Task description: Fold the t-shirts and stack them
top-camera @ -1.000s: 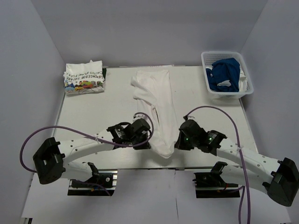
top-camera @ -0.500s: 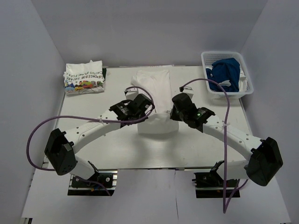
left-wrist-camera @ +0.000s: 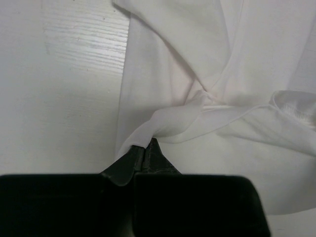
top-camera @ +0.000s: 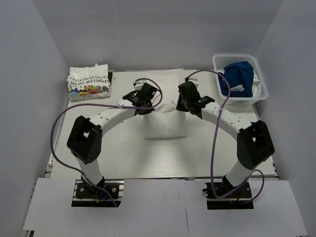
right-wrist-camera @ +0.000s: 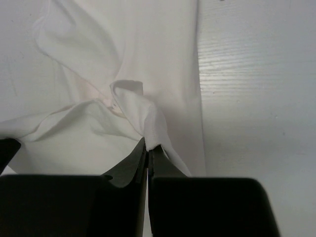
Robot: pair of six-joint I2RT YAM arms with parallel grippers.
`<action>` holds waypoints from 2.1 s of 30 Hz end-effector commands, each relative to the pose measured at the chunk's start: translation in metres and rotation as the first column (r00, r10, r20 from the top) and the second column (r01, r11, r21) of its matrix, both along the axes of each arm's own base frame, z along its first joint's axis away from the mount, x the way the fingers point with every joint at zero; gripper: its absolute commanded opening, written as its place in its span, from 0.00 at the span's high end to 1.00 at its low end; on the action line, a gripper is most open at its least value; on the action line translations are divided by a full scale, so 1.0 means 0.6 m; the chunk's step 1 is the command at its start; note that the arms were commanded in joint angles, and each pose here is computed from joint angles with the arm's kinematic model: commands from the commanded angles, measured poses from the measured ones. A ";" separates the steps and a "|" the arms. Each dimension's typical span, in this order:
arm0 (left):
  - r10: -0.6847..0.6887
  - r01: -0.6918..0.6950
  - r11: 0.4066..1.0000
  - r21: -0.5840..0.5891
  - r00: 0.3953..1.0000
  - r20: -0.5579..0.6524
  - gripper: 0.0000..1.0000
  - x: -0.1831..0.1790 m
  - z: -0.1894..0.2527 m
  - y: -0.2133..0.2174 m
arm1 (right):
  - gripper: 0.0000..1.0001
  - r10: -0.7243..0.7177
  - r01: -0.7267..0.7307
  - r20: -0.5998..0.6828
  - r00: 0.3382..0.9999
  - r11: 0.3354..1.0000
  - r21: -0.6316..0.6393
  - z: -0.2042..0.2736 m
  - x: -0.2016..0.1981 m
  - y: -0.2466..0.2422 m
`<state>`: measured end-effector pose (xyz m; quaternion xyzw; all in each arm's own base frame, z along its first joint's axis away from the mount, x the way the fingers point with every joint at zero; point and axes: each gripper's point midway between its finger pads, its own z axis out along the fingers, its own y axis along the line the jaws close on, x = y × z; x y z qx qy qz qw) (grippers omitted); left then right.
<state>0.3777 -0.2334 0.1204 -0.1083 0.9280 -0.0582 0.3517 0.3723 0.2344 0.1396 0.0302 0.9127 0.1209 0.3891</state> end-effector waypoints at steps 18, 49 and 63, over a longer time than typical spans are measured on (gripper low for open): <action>-0.052 0.051 0.999 0.010 0.995 0.085 0.00 0.170 0.028 0.016 | 0.10 0.197 -0.197 -0.007 0.980 0.980 0.022 -0.033 0.145 0.026; -0.297 0.251 0.938 -0.240 0.938 -0.180 0.63 -0.137 -0.159 0.020 | 0.32 0.476 -0.452 -0.188 0.859 0.878 0.157 -0.197 -0.156 -0.031; -0.330 0.304 0.897 -0.321 0.943 -0.029 1.00 -0.179 -0.066 0.023 | 1.00 0.500 -0.473 -0.083 0.862 0.853 0.221 -0.092 -0.192 -0.024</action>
